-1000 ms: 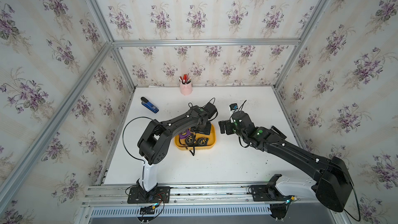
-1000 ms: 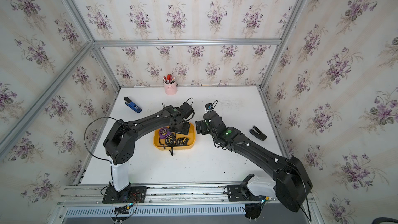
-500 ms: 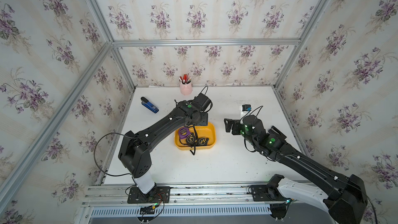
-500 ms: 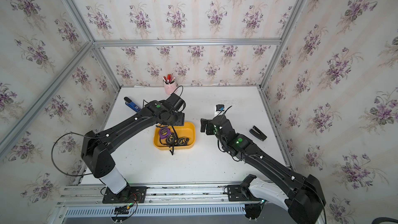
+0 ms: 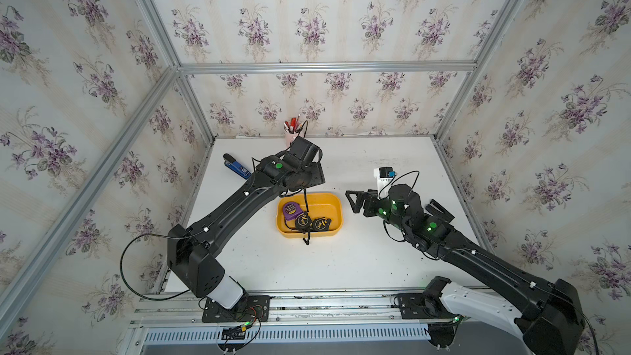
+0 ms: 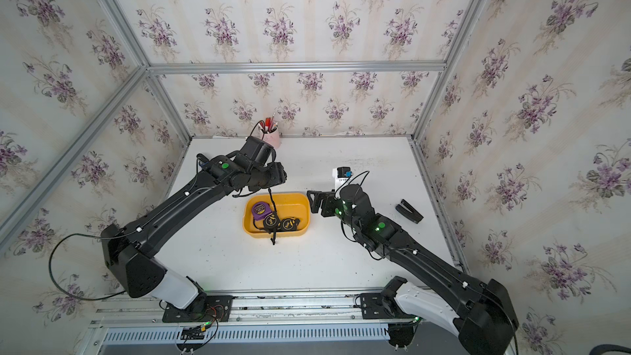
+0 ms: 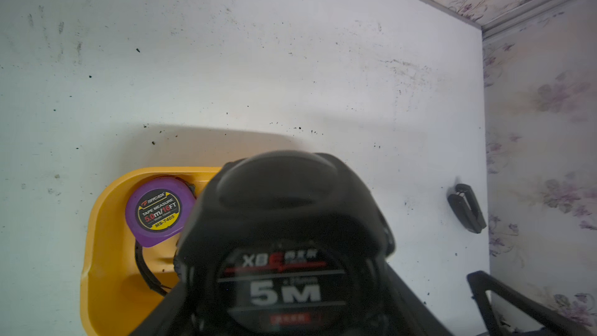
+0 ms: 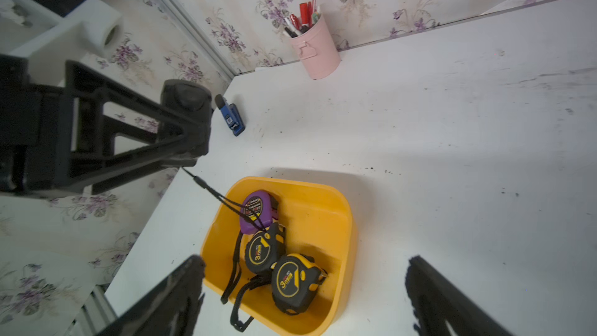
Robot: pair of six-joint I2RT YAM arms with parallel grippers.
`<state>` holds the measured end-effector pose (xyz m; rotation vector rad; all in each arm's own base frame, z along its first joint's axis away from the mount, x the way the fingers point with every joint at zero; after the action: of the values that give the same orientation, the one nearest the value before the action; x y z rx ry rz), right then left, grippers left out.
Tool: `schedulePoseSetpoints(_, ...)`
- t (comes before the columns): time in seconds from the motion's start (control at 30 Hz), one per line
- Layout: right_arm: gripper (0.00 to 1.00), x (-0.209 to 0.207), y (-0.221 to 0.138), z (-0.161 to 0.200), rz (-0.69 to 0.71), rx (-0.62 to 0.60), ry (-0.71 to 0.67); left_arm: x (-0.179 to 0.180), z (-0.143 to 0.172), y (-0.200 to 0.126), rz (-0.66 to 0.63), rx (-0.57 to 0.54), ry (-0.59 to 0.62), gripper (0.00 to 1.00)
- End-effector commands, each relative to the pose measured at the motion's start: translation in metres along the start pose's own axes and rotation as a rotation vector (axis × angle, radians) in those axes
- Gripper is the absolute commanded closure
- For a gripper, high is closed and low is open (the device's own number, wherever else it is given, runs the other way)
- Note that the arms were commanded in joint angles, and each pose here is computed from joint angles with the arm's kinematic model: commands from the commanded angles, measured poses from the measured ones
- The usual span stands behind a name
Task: Take the tape measure out of the storage box
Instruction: Pick up the tape measure from the storage box, then place the tape measure at the center of the board.
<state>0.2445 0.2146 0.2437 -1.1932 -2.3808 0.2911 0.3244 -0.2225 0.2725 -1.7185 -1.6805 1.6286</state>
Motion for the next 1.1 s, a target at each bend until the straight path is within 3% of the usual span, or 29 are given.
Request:
schedulePoseSetpoints(0.0,0.01,0.026,0.002,-0.016,-0.179,-0.065,0.018,-0.023,-0.002,-0.004,0.151,0.051,-0.126,0.73)
schedulePoseSetpoints(0.17,0.02,0.040,0.007,-0.026,-0.275,-0.111,0.026,-0.040,-0.001,-0.003,0.261,0.144,-0.245,0.73)
schedulePoseSetpoints(0.43,0.03,0.042,0.014,-0.038,-0.289,-0.194,0.007,-0.057,0.003,-0.006,0.333,0.242,-0.308,0.73)
schedulePoseSetpoints(0.67,0.03,0.039,0.027,-0.045,-0.252,-0.249,-0.024,-0.059,0.001,-0.024,0.369,0.227,-0.331,0.73)
schedulePoseSetpoints(1.07,0.03,0.045,0.047,-0.059,-0.270,-0.295,-0.036,-0.053,0.005,-0.022,0.366,0.228,-0.358,0.73)
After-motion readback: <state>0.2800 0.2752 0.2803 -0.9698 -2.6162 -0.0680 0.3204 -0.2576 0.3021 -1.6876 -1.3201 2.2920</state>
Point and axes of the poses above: each gripper's point midway between its finger pads, its own y axis out along the fingers, its own x axis along the line the jaws close on, z = x × y, the point moved 4 cm from there along -y, back along the fingers, and after that the axes turned 13 degrees about -y, right-handed, at the moved point
